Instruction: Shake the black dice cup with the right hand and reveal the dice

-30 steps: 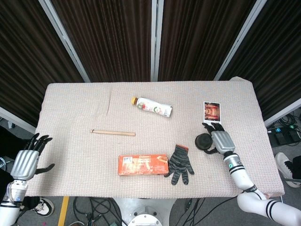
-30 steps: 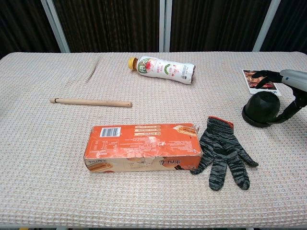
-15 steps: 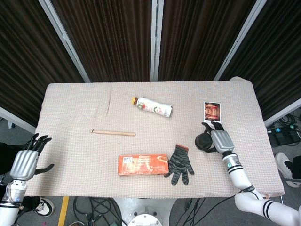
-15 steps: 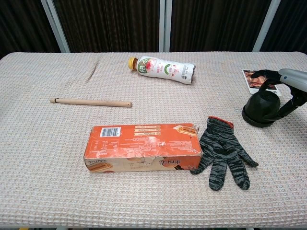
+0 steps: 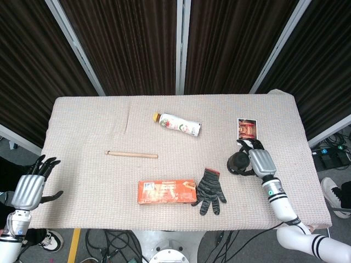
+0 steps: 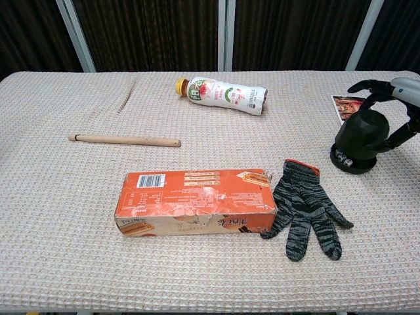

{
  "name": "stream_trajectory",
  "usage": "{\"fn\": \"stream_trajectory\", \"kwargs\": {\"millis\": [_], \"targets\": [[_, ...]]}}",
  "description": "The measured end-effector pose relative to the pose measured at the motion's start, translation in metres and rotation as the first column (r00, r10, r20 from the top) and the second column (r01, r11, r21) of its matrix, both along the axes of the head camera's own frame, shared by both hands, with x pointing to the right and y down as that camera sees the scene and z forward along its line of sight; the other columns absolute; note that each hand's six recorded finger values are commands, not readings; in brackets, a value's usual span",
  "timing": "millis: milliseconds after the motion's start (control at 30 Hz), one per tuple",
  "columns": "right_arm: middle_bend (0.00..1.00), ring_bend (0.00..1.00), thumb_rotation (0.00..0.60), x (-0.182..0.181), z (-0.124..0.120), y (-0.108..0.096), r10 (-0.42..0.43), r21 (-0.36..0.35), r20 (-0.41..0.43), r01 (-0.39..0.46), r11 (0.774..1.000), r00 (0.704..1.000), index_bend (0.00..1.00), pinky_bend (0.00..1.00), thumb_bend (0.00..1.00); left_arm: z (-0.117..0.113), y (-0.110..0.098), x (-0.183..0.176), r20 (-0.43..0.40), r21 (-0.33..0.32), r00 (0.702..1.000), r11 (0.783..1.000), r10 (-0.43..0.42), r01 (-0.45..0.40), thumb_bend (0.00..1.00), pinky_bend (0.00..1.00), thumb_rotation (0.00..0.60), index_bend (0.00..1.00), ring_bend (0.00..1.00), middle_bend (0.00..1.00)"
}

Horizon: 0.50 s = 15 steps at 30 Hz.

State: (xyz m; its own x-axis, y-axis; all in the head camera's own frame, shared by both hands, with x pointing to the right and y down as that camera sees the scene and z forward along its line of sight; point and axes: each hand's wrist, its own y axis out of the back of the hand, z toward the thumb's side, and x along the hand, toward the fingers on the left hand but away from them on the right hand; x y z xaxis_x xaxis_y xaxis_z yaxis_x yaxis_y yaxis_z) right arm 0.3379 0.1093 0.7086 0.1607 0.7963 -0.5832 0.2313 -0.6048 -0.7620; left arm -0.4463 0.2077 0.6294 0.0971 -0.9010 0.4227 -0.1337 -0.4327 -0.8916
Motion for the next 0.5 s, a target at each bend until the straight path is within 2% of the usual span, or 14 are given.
{"fn": "stream_trajectory", "kwargs": {"millis": [200, 500], "targets": [[0.36, 0.0, 0.6, 0.02, -0.015, -0.004, 0.035, 0.033, -0.02, -0.034, 0.999, 0.999, 0.13, 0.0, 0.09, 0.001, 0.0, 0.002, 0.0, -0.001, 1.0, 1.0, 0.004, -0.004, 0.13, 0.18, 0.6, 0.17, 0.0, 0.13], [0.36, 0.0, 0.6, 0.056, -0.012, 0.001, 0.091, 0.029, -0.081, -0.089, 0.996, 0.993, 0.13, 0.0, 0.09, 0.001, -0.001, 0.003, 0.004, 0.0, 1.0, 1.0, 0.007, -0.007, 0.13, 0.18, 0.6, 0.17, 0.0, 0.13]]}}
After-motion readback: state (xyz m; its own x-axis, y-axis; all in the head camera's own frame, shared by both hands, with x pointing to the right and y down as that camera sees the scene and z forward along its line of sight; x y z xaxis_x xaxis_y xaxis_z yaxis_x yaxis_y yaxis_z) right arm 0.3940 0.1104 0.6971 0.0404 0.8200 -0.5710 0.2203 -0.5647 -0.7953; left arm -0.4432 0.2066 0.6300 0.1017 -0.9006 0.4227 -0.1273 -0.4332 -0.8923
